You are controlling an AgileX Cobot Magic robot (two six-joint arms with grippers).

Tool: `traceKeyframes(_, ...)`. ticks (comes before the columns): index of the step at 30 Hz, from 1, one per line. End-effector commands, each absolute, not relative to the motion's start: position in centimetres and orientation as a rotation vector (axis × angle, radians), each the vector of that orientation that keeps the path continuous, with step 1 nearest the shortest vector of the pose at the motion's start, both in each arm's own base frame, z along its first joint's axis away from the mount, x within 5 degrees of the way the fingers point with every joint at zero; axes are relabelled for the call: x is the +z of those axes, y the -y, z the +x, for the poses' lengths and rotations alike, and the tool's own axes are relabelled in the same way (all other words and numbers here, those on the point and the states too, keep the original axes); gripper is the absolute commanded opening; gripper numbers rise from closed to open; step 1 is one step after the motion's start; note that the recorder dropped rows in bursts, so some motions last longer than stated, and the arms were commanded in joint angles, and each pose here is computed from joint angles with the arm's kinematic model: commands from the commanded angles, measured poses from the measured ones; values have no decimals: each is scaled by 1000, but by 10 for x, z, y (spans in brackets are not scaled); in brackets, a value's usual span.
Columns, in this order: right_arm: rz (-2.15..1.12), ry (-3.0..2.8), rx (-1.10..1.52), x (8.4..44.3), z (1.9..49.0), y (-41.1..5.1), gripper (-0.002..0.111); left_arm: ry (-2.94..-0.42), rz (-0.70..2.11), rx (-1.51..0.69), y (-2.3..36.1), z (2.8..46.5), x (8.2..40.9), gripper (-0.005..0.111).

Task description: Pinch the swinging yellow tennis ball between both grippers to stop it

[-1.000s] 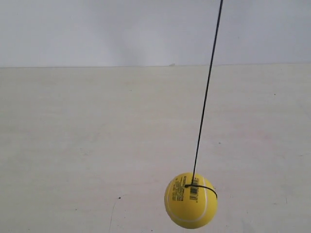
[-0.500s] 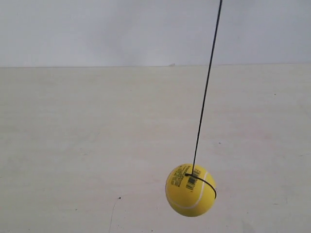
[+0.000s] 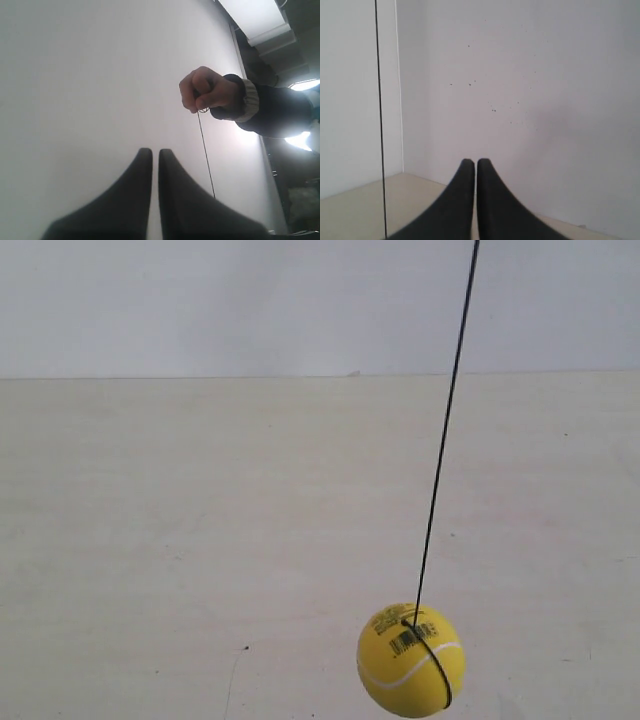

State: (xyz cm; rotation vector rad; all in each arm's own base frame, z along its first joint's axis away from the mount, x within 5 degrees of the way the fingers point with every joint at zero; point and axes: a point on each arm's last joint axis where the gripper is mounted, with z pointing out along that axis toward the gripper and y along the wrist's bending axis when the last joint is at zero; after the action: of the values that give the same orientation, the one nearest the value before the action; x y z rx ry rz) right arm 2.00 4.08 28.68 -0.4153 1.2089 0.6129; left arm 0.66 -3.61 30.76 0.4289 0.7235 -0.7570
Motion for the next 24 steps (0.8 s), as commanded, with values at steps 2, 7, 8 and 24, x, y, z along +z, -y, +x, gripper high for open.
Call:
traceKeyframes(2, -408, -1201, 612, 288, 19, -40, 0, -733, 420, -777, 36, 7, 306, 5)
traceKeyframes(7, -408, -1201, 612, 288, 19, -40, 0, -726, 419, -777, 35, 6, 306, 5)
traceKeyframes(8, -410, -1201, 614, 288, 19, -40, 0, -698, 411, -763, 32, 1, 307, 5)
traceKeyframes(24, -410, -1200, 614, 288, 19, -40, 0, -652, 255, -261, 32, 7, 311, 5)
